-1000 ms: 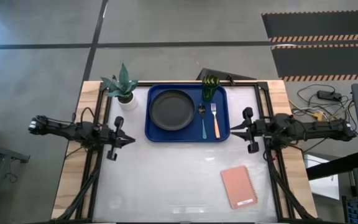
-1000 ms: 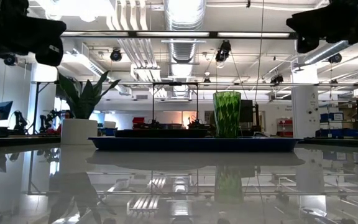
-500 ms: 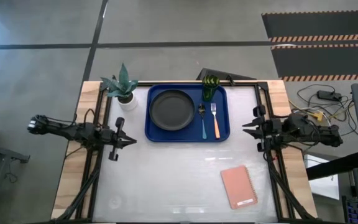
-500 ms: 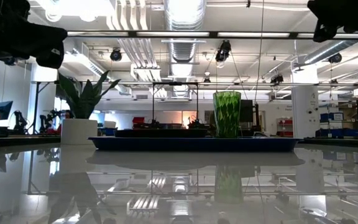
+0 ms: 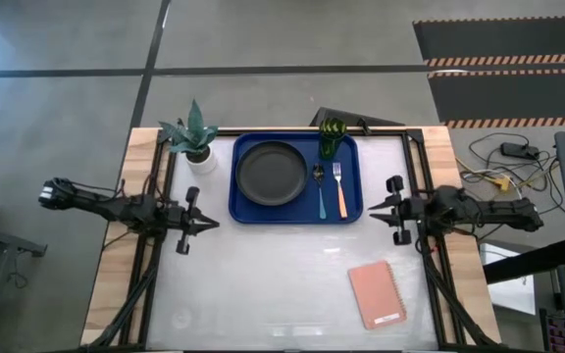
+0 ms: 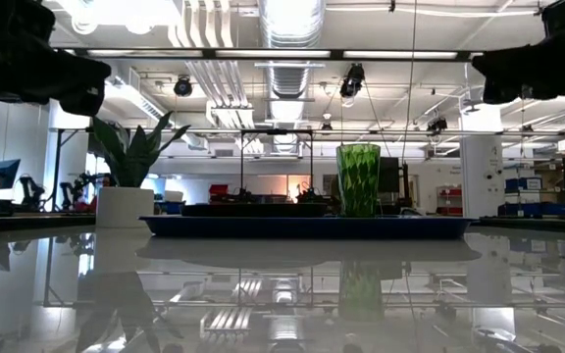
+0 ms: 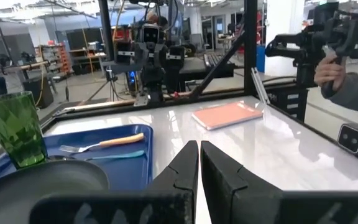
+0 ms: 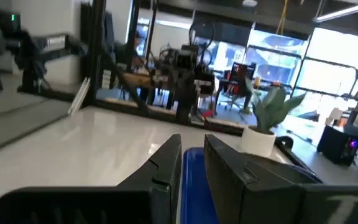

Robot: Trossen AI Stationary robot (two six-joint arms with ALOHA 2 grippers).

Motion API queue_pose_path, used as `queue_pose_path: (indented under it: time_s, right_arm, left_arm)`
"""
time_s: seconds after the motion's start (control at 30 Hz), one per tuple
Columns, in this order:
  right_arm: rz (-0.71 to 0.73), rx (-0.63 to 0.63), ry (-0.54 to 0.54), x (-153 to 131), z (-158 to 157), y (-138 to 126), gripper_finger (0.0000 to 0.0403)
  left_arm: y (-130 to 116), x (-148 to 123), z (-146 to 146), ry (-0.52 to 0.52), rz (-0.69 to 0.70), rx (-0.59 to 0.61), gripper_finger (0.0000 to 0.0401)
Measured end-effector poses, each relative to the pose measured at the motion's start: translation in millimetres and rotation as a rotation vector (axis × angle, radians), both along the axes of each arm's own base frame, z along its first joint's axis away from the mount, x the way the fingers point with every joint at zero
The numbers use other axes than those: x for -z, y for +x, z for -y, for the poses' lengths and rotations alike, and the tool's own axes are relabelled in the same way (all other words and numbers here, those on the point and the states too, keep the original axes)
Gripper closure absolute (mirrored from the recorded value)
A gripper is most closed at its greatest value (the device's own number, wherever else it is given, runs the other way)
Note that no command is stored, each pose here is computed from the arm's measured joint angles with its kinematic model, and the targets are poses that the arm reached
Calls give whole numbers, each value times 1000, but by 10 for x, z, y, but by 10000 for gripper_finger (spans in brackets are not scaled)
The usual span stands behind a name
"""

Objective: Pick and place plate/cup/fork/spoon on tray
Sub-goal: Return to Home Position

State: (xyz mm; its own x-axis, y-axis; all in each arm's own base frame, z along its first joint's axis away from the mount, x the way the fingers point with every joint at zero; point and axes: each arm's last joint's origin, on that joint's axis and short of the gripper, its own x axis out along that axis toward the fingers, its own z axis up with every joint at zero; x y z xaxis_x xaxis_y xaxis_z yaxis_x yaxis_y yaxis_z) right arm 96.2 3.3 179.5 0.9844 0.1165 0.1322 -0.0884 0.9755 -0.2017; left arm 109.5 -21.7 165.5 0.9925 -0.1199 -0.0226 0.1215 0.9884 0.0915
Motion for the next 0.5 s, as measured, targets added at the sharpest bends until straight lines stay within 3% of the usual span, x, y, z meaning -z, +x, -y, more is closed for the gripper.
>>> queue_pose_path:
  time_s: [0.1,0.33,0.5]
  right_arm:
    - [1,-4,-45,4,-3,3,342]
    - [5,122,-23,-4,36,7,342]
    - [-18,103,143,8,36,15,342]
  left_arm:
    - [10,15,2,4,-16,-1,401]
    - [33,54,7,13,-55,-1,401]
    - [47,82,11,19,-82,0,401]
